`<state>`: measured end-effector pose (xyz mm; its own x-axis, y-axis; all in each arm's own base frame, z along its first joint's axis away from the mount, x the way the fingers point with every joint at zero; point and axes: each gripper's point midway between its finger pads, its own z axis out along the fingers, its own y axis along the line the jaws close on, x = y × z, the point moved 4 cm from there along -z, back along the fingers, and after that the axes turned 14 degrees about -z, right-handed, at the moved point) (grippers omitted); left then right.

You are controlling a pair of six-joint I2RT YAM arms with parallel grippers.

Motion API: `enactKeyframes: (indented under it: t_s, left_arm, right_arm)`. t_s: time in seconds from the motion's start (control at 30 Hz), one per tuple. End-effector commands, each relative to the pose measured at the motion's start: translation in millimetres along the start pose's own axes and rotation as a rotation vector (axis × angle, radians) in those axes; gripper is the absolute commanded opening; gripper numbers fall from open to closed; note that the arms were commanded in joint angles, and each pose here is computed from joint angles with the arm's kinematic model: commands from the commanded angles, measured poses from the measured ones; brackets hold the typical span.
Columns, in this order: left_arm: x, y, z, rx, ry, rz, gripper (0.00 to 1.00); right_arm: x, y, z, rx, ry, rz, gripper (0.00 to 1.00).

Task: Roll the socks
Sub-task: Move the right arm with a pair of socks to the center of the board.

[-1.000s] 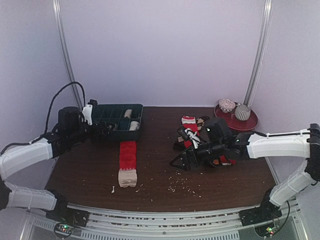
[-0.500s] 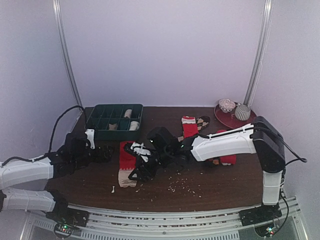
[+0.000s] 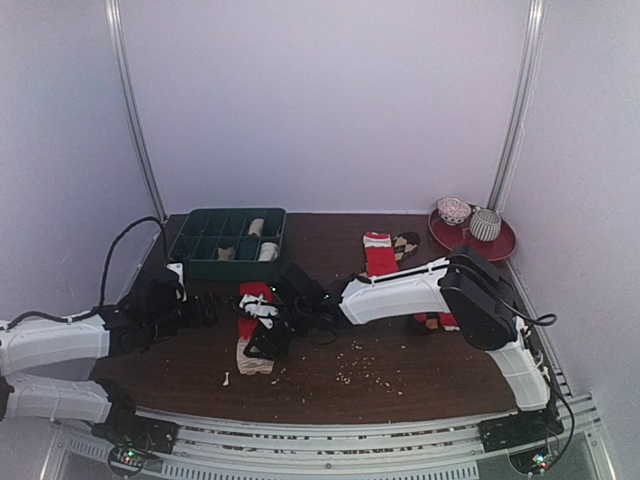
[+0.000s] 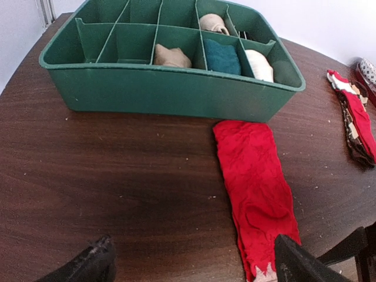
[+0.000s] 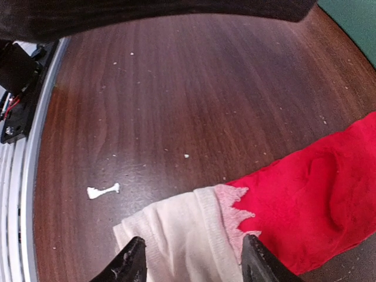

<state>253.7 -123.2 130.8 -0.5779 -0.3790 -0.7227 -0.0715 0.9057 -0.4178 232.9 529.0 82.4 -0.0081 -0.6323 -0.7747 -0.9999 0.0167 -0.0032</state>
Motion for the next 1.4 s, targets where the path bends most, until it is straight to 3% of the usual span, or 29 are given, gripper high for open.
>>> enactKeyframes:
  t_s: [0.0, 0.27, 0.53, 0.7, 0.9, 1.2, 1.23, 1.27, 1.3, 1.37]
  left_arm:
    - [-3, -6, 1, 0.039, -0.017, -0.001, 0.93]
    - [5, -7, 4, 0.047, 0.027, 0.027, 0.95]
    - [3, -13, 3, 0.082, 0.02, 0.06, 0.98]
    - [4, -22, 6, 0.144, 0.018, 0.049, 0.98]
    - [5, -38, 4, 0.308, -0.019, -0.007, 0.98]
    - [9, -68, 26, 0.407, 0.056, 0.036, 0.98]
    - [7, -71, 27, 0.415, 0.056, 0.043, 0.98]
    - [7, -73, 27, 0.424, 0.059, 0.051, 0.98]
    - [6, -76, 27, 0.433, 0.065, 0.061, 0.98]
    - [6, -82, 28, 0.452, 0.082, 0.093, 0.98]
  right_arm:
    - [11, -21, 6, 0.109, 0.061, -0.029, 0.56]
    - [61, -9, 14, 0.139, 0.224, -0.007, 0.54]
    - [125, 21, -29, 0.251, 0.387, 0.157, 0.52]
    - [148, 38, -55, 0.295, 0.382, 0.27, 0.51]
    - [129, 38, -83, 0.353, 0.335, 0.232, 0.51]
    - [71, 33, -140, 0.478, 0.272, 0.121, 0.52]
    - [63, 33, -148, 0.497, 0.267, 0.104, 0.54]
    - [57, 31, -156, 0.525, 0.269, 0.091, 0.62]
    - [50, 29, -164, 0.553, 0.27, 0.085, 0.92]
    - [39, 21, -183, 0.635, 0.29, 0.086, 1.0]
